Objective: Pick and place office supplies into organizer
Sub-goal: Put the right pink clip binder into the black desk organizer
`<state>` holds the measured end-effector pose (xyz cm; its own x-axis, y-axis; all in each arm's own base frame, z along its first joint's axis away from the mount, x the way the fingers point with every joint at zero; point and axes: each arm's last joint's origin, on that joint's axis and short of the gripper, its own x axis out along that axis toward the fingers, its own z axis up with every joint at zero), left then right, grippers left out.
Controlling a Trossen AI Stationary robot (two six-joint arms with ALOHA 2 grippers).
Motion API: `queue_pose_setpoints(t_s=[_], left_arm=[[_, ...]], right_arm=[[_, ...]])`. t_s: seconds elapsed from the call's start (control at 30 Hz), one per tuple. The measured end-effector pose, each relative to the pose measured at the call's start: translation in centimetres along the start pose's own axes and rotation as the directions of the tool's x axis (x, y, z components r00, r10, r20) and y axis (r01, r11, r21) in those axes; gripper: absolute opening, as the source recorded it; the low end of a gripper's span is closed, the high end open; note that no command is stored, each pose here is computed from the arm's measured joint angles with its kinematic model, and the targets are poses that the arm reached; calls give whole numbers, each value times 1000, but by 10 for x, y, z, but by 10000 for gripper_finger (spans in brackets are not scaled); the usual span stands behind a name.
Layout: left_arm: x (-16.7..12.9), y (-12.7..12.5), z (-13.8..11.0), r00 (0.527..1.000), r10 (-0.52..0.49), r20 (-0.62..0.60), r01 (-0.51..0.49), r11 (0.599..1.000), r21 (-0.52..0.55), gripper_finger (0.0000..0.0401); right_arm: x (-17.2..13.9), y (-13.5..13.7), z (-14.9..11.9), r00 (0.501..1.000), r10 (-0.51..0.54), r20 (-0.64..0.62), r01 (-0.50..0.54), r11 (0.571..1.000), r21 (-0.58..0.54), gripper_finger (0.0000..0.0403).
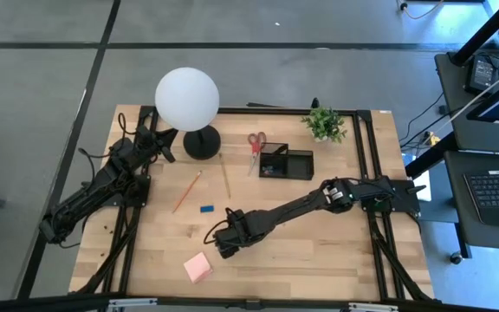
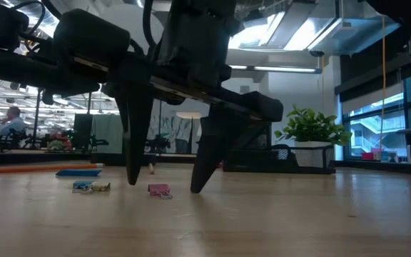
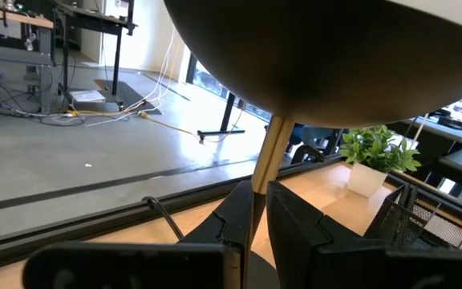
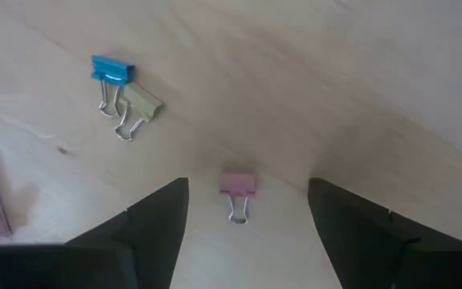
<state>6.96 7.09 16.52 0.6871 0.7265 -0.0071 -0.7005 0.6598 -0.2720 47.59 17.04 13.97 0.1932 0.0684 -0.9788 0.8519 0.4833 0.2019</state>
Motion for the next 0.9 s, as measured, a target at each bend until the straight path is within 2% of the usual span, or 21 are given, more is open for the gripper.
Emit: queue_pose_setpoints(t_s=[0.9], left_arm=[[0, 0, 0, 1000, 0, 0, 0, 1000, 0, 33]], right_arm=[[1, 0, 1, 1000, 4, 3, -4, 1000, 6, 263]])
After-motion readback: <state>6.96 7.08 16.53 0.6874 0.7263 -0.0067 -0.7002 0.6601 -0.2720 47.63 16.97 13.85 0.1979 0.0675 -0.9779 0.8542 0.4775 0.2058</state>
